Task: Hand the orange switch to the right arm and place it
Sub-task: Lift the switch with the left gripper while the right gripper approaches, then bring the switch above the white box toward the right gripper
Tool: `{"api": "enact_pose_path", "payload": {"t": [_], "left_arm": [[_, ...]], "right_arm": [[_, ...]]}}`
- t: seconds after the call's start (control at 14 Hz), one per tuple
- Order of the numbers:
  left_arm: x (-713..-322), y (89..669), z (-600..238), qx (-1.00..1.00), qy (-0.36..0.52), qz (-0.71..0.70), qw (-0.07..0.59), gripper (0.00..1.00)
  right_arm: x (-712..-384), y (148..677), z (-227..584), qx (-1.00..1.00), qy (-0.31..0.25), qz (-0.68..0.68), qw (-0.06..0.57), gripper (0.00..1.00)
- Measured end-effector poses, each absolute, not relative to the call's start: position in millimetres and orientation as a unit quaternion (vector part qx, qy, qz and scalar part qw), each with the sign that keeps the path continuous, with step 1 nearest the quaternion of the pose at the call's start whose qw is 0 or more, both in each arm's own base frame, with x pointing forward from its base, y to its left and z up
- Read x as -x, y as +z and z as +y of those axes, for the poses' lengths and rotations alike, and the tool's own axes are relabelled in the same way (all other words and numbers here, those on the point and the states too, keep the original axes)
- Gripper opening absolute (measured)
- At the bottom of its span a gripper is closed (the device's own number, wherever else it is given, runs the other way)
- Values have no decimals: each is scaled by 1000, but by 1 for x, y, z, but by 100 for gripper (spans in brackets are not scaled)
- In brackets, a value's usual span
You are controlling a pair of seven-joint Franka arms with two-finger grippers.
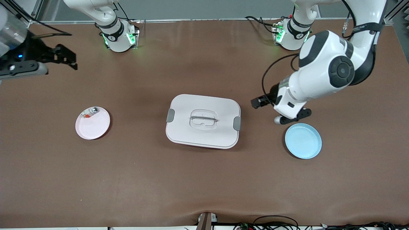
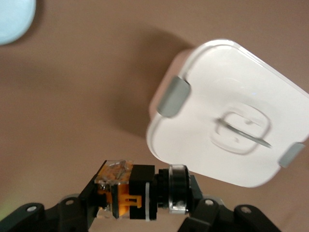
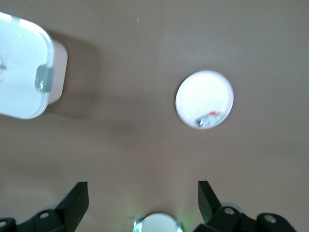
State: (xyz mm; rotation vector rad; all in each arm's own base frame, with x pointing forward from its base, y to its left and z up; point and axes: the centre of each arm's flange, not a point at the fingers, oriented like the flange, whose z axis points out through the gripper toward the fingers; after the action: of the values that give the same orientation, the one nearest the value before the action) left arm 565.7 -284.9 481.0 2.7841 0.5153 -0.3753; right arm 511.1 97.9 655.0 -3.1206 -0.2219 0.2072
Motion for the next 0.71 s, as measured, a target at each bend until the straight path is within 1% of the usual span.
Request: {"api": "enact_pose_path", "payload": {"t": [0.14, 0.36, 0.5, 0.71], "left_arm": [[-556, 494, -308, -950, -155, 213, 171, 72], [-539, 505, -341, -927, -194, 262, 188, 72], [-528, 507, -364, -909, -221, 298, 190, 72], [-525, 508, -387, -874, -255, 364, 198, 72]], "right_arm": [[-504, 654, 124, 994, 76, -74, 15, 100], [-499, 652, 152, 992, 88, -40, 83, 100], [-497, 648, 166, 991, 77, -8, 111, 100], [-477, 636, 192, 986, 45, 14, 157, 100]]}}
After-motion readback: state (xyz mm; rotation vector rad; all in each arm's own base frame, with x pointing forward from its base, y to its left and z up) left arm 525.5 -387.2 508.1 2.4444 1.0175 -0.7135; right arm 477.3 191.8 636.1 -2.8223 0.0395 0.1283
